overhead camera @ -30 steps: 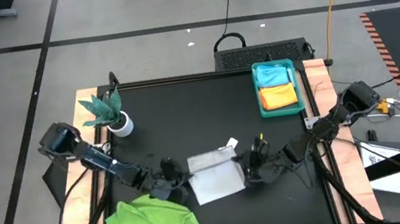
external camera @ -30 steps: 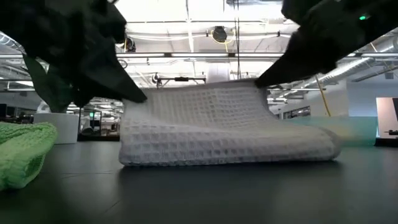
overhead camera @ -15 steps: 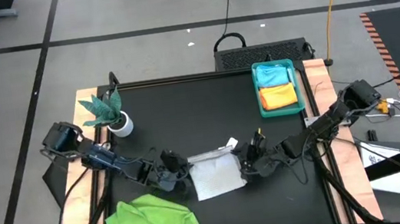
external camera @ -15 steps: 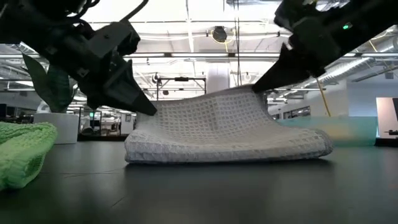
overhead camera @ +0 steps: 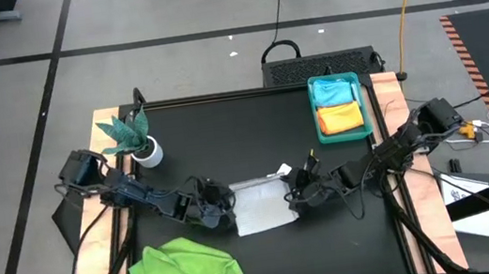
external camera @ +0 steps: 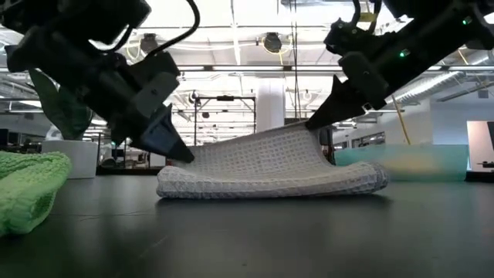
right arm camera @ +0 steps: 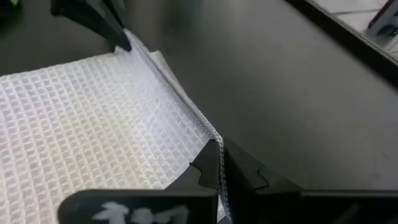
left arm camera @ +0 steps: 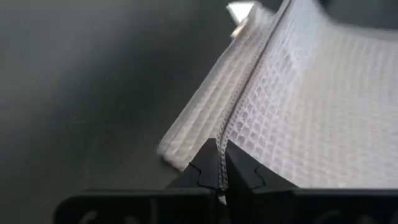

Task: Fold microfiber towels
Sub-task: Fold the white microfiber cloth

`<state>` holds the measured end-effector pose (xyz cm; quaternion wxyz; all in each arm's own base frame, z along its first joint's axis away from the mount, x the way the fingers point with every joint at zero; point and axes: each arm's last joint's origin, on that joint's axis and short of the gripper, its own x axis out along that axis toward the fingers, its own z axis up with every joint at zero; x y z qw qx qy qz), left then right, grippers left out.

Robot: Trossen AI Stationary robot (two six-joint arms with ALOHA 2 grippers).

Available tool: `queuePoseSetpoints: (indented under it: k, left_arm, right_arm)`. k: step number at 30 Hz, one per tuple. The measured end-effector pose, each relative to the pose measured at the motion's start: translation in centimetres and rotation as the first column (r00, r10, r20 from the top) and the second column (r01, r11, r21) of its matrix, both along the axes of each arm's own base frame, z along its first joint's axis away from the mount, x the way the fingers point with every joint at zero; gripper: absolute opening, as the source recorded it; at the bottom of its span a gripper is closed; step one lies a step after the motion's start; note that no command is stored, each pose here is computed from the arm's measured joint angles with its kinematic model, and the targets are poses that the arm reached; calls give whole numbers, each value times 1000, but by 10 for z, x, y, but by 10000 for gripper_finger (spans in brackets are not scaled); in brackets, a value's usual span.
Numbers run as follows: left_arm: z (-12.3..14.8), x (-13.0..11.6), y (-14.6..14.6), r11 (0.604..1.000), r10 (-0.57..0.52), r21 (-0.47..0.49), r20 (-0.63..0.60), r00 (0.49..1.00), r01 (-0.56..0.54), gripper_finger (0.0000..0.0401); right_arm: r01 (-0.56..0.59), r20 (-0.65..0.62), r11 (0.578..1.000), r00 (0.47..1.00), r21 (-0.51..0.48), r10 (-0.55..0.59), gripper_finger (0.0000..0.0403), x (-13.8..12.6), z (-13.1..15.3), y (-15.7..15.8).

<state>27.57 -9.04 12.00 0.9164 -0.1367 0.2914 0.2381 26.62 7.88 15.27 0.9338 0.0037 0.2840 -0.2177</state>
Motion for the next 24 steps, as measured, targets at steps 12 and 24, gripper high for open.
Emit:
queuePoseSetpoints:
  k: [12,24]
  left_arm:
    - [31,2,-20,994,-110,9,100,989,109,5]
    - [14,8,6,997,-17,74,1,1000,17,7]
  right_arm:
    - [-101,91,995,991,0,100,0,-22,21,38]
    - [75,-12,997,997,-7,-75,0,-3,-7,1]
